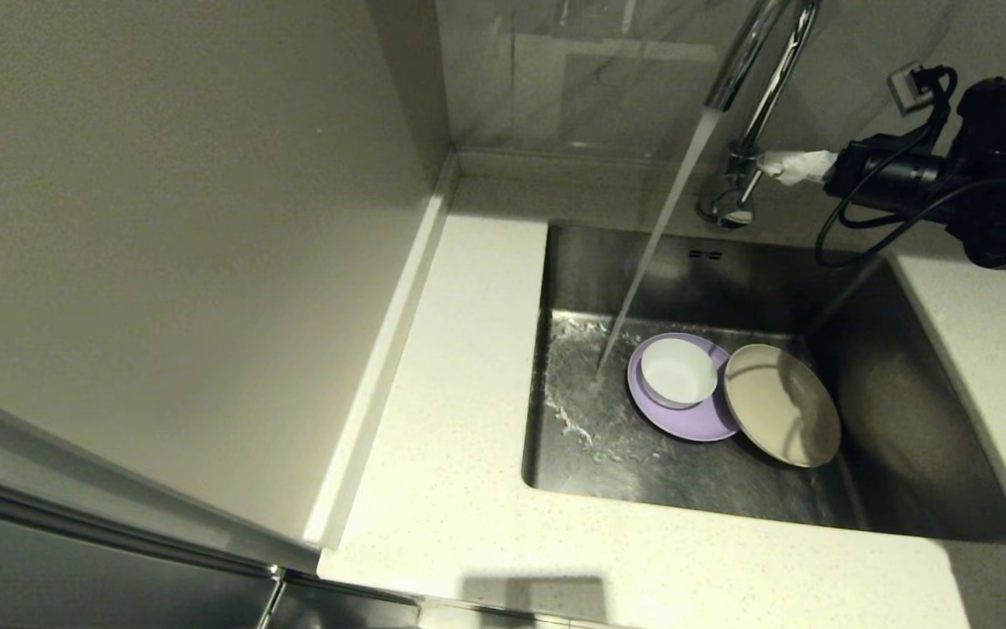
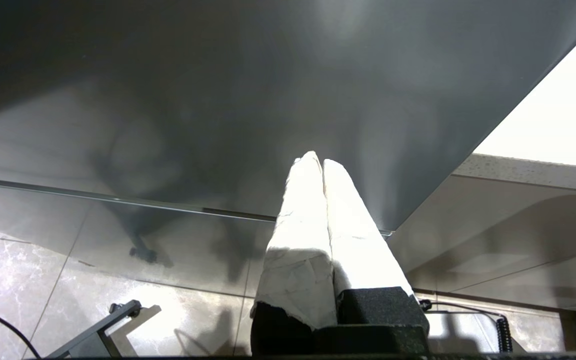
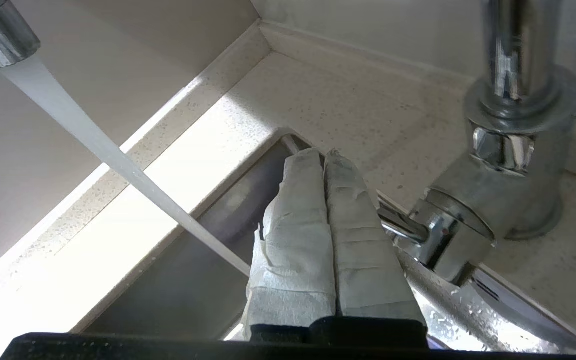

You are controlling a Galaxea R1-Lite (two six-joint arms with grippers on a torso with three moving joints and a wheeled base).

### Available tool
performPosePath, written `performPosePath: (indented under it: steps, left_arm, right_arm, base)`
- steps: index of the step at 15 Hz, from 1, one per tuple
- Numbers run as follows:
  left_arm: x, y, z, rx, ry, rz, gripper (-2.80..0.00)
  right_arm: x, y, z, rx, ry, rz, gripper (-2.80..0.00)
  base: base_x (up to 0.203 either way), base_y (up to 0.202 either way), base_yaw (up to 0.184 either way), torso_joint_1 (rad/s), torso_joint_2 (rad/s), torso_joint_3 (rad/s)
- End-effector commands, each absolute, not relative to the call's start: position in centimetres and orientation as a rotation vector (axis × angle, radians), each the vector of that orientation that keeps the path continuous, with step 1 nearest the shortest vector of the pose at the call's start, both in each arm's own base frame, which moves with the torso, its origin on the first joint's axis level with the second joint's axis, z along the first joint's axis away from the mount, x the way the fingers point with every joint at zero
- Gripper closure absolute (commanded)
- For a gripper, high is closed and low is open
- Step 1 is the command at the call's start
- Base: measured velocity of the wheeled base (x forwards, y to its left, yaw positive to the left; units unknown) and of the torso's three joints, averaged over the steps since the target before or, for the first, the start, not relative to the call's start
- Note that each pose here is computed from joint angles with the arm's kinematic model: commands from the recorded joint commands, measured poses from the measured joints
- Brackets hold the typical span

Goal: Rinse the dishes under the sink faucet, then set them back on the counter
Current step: Turn on the faucet

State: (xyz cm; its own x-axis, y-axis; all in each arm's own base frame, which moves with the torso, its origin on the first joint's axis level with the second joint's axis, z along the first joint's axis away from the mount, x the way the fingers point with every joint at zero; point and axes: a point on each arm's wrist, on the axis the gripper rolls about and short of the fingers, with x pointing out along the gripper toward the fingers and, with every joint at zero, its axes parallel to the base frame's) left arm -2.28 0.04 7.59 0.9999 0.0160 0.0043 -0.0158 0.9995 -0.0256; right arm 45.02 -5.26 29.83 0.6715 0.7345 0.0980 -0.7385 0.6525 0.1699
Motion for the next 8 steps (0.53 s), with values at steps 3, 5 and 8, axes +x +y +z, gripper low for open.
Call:
performPosePath:
  steps: [3,5,8]
  left_arm:
    - [-2.3,0.0,7.6,-0.025,-0.008,0.016,0.0]
    - [-2.3,0.0,7.6,-0.026,-0.008,0.017,0.0]
    - [-2.3,0.0,7.6,-0.026,-0.008,0.017,0.0]
  right_arm:
    - [44.8,-5.4,30.5,0.195,-0.059,0.748,0.0]
    - [44.2,-5.3,31.4,0.16,-0.09,0.726,0.0]
    - [44.0,-5.3,31.5,0.133,-0.078,0.676,0.0]
  base:
    - [0.0,0.0,0.0,0.0,0.0,0.0]
    - [0.0,0.0,0.0,0.0,0.0,0.0]
    - [0.0,0.0,0.0,0.0,0.0,0.0]
